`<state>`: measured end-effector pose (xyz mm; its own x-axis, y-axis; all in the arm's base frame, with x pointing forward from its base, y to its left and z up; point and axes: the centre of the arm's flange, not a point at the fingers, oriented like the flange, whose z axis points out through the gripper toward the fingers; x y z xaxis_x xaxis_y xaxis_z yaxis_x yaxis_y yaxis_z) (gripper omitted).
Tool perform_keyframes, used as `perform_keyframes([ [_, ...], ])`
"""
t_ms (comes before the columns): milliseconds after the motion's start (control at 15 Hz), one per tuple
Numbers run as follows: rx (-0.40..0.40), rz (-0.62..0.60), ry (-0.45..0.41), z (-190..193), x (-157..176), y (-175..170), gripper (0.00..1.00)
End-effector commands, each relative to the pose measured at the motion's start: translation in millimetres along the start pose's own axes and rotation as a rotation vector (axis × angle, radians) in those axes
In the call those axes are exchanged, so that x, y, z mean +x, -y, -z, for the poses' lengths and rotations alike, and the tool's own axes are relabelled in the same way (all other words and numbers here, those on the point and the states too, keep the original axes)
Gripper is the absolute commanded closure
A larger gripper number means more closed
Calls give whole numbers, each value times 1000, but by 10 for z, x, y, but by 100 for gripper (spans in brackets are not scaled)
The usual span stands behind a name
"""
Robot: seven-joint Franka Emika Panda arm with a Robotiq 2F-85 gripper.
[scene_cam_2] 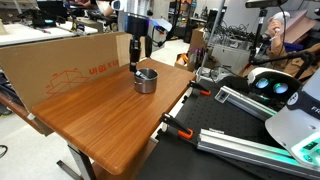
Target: Take the marker out of the pot and put it on the table
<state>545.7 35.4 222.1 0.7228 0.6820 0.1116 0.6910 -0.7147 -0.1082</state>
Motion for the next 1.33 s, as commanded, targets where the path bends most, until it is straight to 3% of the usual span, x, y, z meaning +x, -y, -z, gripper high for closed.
perform_keyframes([
  [0, -52, -88, -71, 192, -91, 192, 95],
  [800, -83, -294, -206, 935, -51, 901, 95],
  [933, -59, -304, -211, 996, 26, 963, 95],
  [1267, 110, -324, -148, 944, 234, 1044, 95],
])
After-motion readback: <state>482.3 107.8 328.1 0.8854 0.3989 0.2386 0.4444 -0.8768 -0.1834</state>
